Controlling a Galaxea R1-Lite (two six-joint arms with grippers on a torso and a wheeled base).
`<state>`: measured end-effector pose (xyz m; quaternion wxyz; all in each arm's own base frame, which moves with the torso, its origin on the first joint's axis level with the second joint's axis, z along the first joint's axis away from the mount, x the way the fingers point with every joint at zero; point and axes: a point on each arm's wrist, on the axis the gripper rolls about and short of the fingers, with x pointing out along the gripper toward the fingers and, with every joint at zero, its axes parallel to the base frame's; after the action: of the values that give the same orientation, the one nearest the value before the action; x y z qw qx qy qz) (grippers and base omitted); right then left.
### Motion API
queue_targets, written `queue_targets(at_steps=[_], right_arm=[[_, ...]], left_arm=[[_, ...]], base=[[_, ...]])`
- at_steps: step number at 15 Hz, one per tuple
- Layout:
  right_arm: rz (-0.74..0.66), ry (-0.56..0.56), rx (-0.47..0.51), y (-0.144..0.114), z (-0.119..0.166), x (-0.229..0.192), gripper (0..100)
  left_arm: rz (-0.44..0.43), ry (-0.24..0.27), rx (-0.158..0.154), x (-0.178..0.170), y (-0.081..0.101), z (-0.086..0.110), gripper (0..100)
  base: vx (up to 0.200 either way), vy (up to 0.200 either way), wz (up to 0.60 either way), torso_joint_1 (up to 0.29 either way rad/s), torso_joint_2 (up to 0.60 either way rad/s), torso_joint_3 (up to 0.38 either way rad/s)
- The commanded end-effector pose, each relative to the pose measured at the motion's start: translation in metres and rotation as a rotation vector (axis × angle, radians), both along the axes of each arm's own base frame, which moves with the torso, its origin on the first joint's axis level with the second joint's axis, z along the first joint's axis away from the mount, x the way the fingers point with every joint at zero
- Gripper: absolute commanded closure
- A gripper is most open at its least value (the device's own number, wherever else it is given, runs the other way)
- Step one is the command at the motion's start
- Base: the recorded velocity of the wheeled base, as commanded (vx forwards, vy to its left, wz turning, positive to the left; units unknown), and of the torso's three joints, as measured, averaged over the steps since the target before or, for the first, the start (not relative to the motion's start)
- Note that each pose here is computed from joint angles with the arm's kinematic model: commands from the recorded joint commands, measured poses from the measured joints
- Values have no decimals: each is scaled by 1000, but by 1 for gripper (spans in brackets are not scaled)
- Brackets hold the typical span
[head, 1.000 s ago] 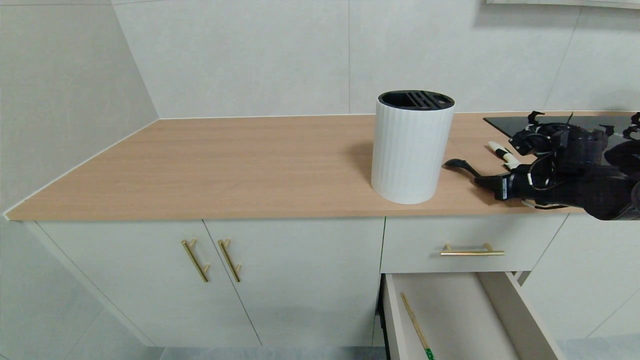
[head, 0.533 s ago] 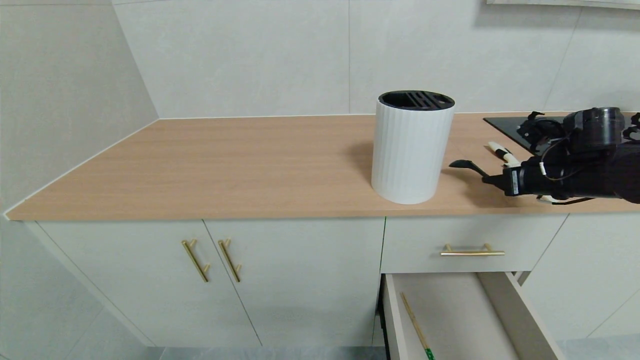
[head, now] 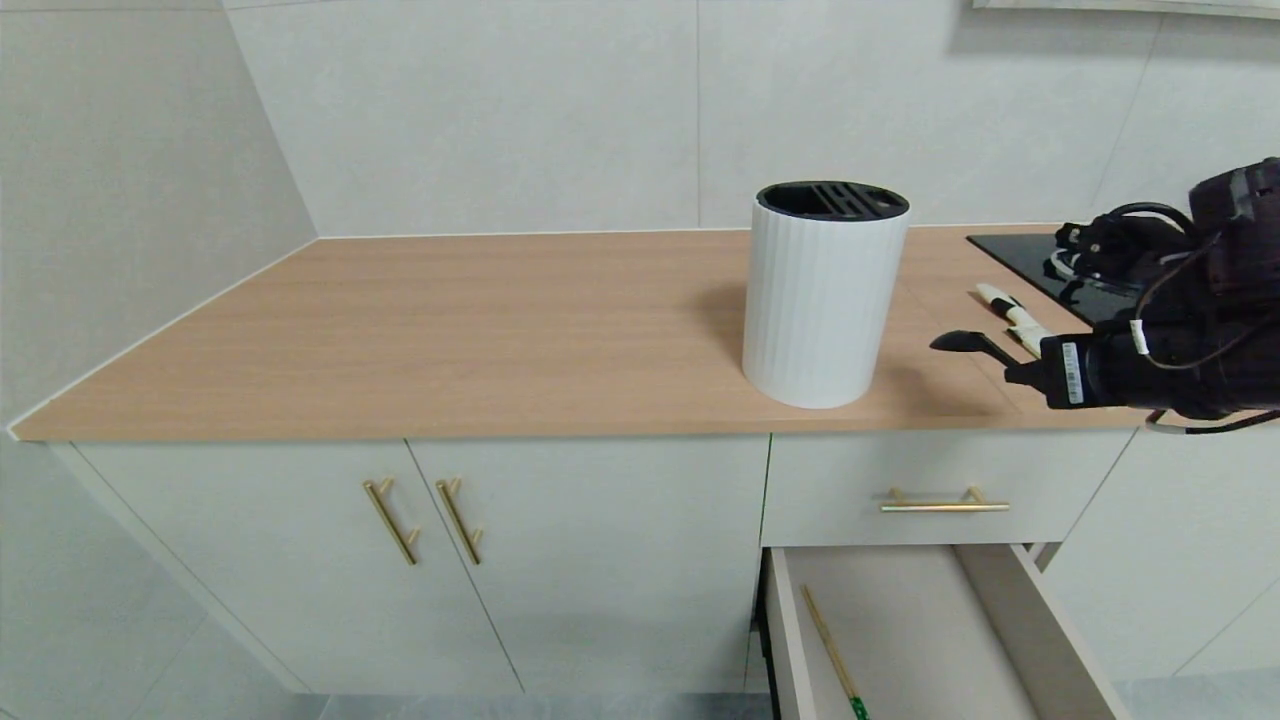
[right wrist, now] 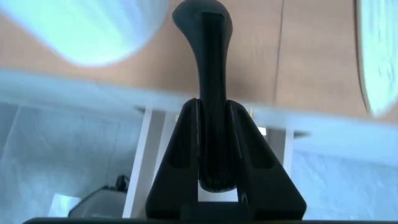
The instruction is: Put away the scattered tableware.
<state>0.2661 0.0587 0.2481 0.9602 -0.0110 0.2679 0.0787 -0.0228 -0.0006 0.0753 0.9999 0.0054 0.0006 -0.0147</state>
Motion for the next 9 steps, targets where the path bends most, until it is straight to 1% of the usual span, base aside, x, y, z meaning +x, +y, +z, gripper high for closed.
queue_targets(at_steps=[1, 5, 9], right_arm=[[13, -21, 3, -4, 3, -37, 100], [14, 38, -14, -8, -17, -54, 100], [36, 65, -47, -8, -26, -58, 100]], left_arm=[[0, 0, 0, 0, 0, 0, 0], [0, 0, 0, 0, 0, 0, 0], [0, 0, 0, 0, 0, 0, 0]], base=[[0, 0, 0, 0, 0, 0], [0, 0, 0, 0, 0, 0], [0, 0, 0, 0, 0, 0]])
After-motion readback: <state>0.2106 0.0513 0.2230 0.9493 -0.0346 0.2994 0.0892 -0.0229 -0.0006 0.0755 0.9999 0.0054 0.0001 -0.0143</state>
